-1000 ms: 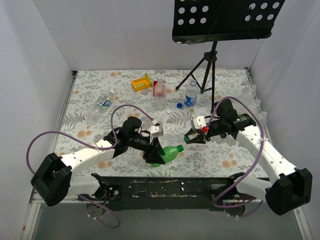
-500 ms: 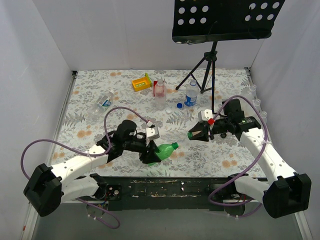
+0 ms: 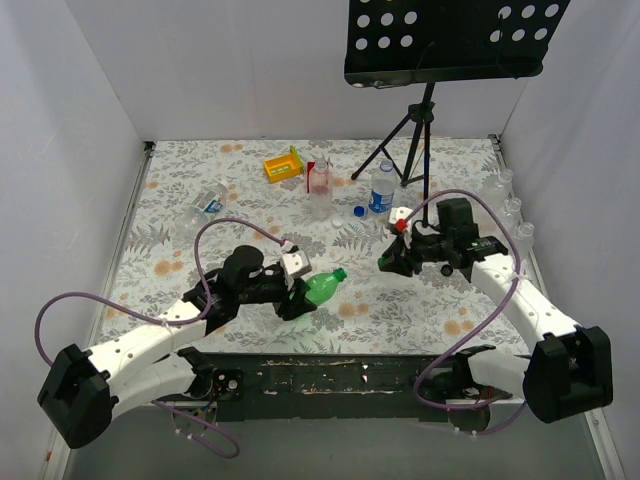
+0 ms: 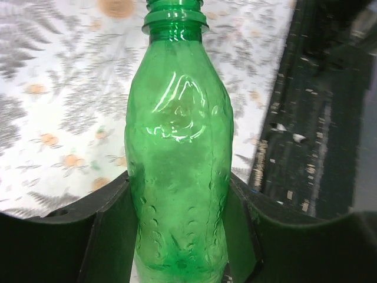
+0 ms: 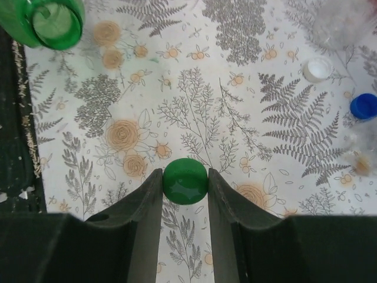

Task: Unscrew the bottle caps
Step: Place the bottle cap at the center of the board.

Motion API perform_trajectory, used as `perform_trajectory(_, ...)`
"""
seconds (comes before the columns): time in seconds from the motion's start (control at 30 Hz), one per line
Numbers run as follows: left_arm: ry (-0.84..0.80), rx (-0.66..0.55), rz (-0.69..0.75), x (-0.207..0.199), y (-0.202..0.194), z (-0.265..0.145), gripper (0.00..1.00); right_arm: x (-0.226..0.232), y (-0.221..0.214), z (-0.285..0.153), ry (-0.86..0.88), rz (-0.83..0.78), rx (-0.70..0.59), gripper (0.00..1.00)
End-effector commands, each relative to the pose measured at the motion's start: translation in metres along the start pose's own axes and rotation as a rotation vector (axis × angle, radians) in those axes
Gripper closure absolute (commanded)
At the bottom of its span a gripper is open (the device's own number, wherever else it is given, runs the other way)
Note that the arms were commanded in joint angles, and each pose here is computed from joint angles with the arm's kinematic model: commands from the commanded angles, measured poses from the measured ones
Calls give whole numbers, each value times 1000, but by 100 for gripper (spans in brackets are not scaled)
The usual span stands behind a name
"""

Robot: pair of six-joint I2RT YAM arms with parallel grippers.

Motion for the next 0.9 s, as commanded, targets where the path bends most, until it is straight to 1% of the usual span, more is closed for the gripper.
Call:
perform_trajectory(0.0,277,-75,54,20,15,-16,93,-22,-1,23,-169,-22,144,94)
perform_trajectory(0.07,392,-135,65,26,24,-28,93,-25,2,41,-179,-53,209,93)
perform_trajectory(0.1,440,-158,67,27,26,-34,93,-29,3,49,-190,-54,242,92)
perform_trajectory(0.13,490,-209,76,28,32,-41,93,-33,3,57,-194,-52,280,91)
perform_trajectory(0.2,561,-256,87,28,36,-53,93,-41,9,75,-197,-42,330,91)
perform_trajectory(0.3,662,-295,98,31,38,-67,93,-57,11,102,-225,-22,415,89)
perform_trajectory(0.33,684,-305,102,32,38,-70,92,-62,3,113,-222,-2,460,88)
perform_trajectory(0.5,700,-325,114,31,40,-74,92,-87,3,142,-295,18,559,84)
perform_trajectory(0.7,672,-307,118,31,39,-71,92,-103,1,157,-341,28,604,80)
perform_trajectory(0.87,656,-310,122,30,40,-69,92,-105,-8,162,-334,48,635,68)
Point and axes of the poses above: each gripper's point midway between its finger pads, its own z axis out along the fingers, its own x axis along the line the jaws close on, y = z × x, the point moved 8 cm from there along -z, back along the fingers, and after that the axes turned 5 degrees about z, right-handed, at the moved point
